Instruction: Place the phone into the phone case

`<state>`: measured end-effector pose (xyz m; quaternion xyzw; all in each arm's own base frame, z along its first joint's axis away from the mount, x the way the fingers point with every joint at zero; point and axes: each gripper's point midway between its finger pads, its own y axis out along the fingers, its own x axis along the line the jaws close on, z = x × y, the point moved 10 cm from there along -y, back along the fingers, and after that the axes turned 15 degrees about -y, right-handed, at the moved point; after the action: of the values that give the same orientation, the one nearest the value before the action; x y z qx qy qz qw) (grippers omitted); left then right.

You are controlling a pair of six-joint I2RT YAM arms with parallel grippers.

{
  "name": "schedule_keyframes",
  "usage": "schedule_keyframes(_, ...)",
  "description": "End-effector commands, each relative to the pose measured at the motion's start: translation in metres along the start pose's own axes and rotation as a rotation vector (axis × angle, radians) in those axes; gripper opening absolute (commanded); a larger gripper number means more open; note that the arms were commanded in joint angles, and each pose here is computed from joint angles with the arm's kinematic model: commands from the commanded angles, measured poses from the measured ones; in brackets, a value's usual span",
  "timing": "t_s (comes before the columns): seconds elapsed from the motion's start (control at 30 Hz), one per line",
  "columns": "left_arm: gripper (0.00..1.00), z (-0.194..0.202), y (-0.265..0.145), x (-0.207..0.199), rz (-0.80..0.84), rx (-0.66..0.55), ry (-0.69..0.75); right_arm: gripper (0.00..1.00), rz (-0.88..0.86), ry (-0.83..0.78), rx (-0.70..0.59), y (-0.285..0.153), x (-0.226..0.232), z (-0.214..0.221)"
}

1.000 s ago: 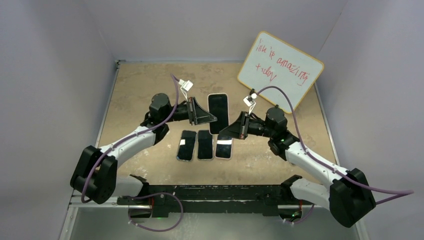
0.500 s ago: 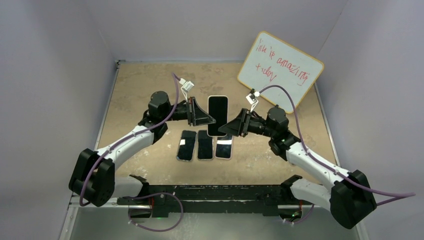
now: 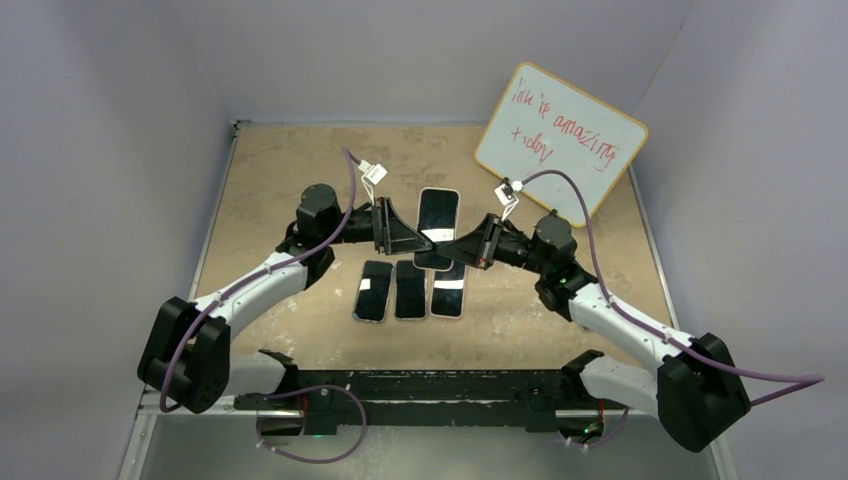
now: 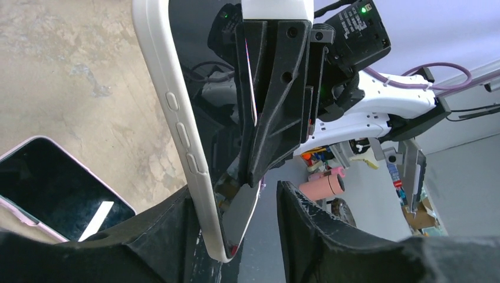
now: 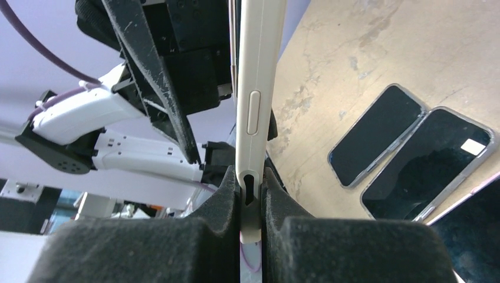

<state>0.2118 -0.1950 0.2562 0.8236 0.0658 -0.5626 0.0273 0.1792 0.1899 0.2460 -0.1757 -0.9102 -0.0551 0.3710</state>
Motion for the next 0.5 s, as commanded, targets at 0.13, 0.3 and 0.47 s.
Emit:
schedule_keyframes(0.13, 0.51, 0.002, 0.001, 0.002, -0.001, -0.025, -0.012, 0.0, 0.013, -0.056, -0.201, -0.004, 0.012, -0.021)
schedule_keyframes(0.3, 0.47, 0.005, 0.001, 0.007, -0.015, -0.024, -0.036, 0.0, 0.032, -0.056, -0.209, -0.004, 0.009, -0.021)
schedule_keyframes(0.47, 0.39, 0.005, 0.001, 0.011, -0.025, -0.02, -0.055, 0.0, 0.04, -0.049, -0.211, -0.004, 0.007, -0.019)
